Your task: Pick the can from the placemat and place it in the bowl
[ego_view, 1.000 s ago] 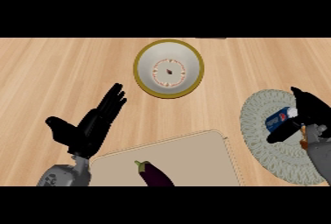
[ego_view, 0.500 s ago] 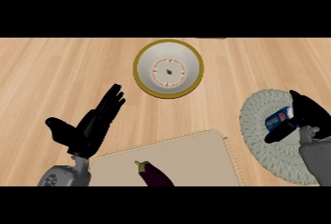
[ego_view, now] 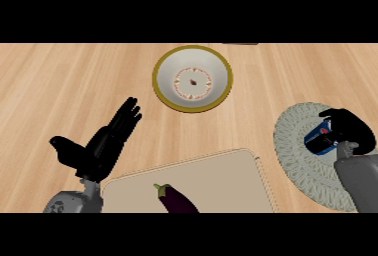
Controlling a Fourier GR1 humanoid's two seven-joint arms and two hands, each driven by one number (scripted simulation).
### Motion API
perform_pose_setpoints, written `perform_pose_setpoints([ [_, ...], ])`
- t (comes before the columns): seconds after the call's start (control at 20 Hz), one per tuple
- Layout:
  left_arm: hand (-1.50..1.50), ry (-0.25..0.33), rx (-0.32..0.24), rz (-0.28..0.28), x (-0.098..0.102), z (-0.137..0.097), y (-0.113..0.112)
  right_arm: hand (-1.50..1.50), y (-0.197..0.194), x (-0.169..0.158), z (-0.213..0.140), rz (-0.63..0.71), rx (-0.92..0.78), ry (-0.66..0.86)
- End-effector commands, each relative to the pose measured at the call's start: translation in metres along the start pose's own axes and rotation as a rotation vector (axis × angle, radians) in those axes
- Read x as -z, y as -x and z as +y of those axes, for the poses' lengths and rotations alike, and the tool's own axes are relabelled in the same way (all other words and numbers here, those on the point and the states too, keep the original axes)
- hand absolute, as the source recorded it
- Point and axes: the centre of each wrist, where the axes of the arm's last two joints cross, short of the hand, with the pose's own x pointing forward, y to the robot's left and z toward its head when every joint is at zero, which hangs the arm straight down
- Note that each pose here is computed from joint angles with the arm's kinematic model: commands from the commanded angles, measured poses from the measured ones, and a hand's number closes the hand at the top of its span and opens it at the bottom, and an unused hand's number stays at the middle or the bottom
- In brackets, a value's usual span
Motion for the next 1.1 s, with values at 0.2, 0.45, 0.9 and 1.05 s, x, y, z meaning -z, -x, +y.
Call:
perform_pose_setpoints([
  [0.2, 0.00, -0.001, 0.006, -0.010, 0.003, 0.003, 0.016, 1.50, 0.022, 0.011, 0.035, -0.076, -0.053, 0.020],
  [0.45, 0.00, -0.001, 0.005, 0.003, 0.011, -0.011, -0.002, 1.50, 0.012, 0.006, 0.014, -0.085, -0.064, 0.042],
  [0.9, 0.00, 0.054, 0.002, 0.010, 0.005, -0.011, -0.003, 1.50, -0.088, -0.075, 0.060, -0.248, -0.186, 0.150],
  [1.05, 0.00, 0.113, 0.031, -0.005, 0.017, -0.018, -0.013, 1.50, -0.147, -0.147, 0.094, -0.465, -0.254, 0.114],
])
